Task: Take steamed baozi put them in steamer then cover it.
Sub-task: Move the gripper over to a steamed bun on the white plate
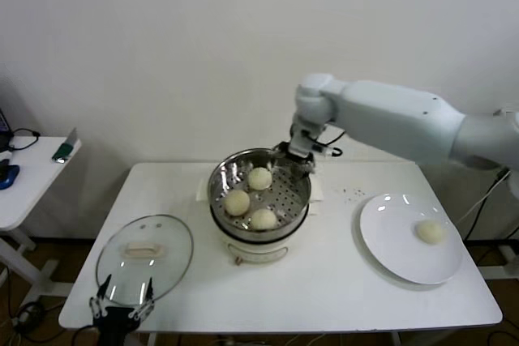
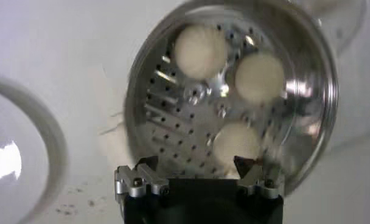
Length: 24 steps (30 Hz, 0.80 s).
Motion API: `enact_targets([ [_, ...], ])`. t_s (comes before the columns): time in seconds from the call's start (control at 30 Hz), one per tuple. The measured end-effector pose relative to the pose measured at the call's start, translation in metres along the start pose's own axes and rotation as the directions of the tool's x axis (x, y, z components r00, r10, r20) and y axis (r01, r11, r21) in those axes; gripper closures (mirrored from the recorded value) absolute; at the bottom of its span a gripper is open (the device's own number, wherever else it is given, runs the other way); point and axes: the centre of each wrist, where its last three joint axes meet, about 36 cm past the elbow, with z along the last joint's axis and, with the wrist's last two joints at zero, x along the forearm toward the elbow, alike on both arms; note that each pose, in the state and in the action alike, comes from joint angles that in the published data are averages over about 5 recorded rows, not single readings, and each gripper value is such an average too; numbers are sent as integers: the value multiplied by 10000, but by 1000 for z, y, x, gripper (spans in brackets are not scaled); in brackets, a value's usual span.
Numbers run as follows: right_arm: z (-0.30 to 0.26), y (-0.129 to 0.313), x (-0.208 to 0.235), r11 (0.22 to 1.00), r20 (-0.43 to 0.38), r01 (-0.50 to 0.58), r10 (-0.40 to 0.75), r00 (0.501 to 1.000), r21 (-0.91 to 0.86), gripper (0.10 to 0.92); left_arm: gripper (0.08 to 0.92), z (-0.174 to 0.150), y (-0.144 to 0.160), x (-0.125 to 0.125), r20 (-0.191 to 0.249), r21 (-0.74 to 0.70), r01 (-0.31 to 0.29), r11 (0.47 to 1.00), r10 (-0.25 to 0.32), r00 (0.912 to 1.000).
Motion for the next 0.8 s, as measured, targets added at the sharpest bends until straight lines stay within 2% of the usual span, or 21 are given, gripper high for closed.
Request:
enact_targets([
  [0.13, 38, 53, 2, 9740, -61, -117, 106, 9999, -2264, 200, 177, -2, 0, -1, 29, 0, -1, 10000, 1, 10000],
  [0.37, 89, 154, -11, 8524, -85, 46, -106, 9999, -5228, 200, 177, -6, 1, -6, 108, -18, 9, 10000, -9, 9999],
  [0.53, 112, 216, -32, 7717, -182, 399, -666, 9976, -6348, 200, 177, -7, 1, -5, 113, -27, 3, 10000, -3, 9999],
  [0.8, 134, 289, -61, 6913, -478, 850, -1706, 9842, -7175, 200, 177, -3, -2, -4, -10, -43, 0, 10000, 0, 10000],
])
